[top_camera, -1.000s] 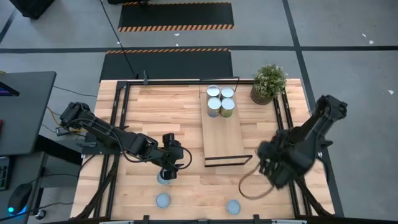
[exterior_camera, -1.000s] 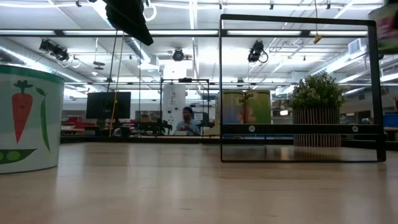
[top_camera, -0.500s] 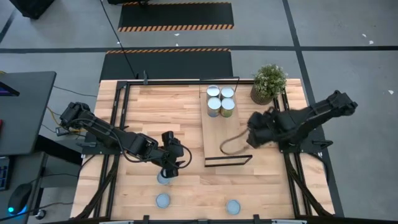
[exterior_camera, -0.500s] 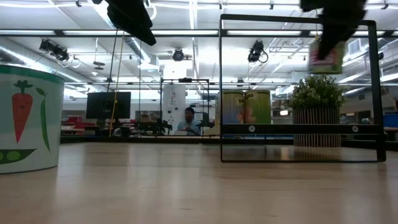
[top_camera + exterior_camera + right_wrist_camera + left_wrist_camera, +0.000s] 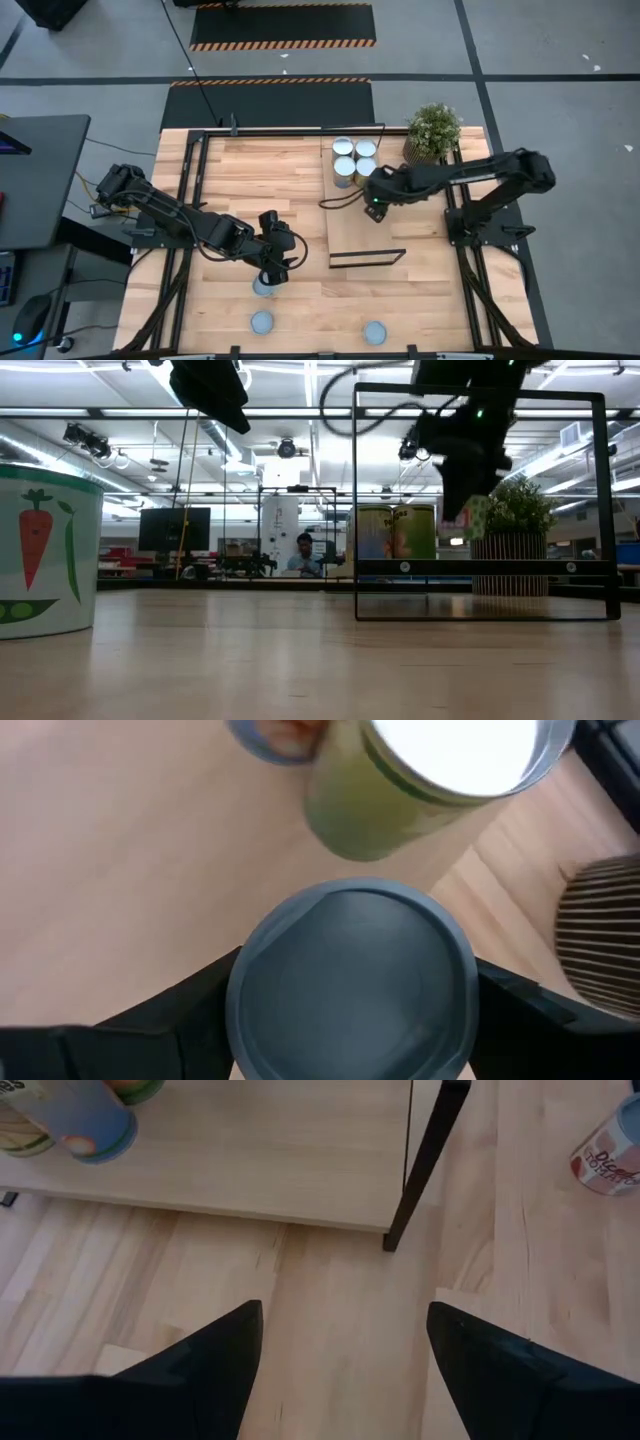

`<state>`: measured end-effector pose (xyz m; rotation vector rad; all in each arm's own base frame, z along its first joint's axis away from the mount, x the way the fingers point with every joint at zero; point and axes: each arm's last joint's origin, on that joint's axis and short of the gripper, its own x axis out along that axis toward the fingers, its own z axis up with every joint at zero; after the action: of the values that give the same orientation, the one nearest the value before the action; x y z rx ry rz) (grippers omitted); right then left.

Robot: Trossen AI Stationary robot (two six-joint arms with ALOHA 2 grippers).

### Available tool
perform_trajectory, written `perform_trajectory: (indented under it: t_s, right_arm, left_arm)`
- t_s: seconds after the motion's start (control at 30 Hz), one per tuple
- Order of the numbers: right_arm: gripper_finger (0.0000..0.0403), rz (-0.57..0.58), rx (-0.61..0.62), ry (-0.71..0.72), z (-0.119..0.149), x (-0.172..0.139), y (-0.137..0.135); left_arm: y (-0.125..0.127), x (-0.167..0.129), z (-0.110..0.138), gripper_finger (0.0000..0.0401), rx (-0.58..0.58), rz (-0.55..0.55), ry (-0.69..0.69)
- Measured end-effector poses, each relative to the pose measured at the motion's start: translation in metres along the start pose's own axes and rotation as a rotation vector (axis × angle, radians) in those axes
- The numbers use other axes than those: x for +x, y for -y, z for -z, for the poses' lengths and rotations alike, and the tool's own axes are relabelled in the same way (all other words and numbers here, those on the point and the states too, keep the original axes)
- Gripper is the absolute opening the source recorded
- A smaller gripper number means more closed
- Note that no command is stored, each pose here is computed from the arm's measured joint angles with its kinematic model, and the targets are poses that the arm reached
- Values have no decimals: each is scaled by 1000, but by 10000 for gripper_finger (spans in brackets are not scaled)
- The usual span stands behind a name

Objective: Pick and place cans onto a shelf
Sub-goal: Put the canned green peas on the shelf

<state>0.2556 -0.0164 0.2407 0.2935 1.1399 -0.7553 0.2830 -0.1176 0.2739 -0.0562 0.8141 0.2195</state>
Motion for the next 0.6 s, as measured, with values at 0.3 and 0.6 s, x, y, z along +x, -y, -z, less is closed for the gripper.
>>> perform_trajectory:
  t_s: [0.3,0.6]
  right_arm:
    - [310,6,-10,-5,-5,32,-8]
    - [346,-7,3,-24,-10,43,-7]
  left_arm:
    - [0,0,0,288,-31,0,0]
    - [0,0,0,288,-27,0,0]
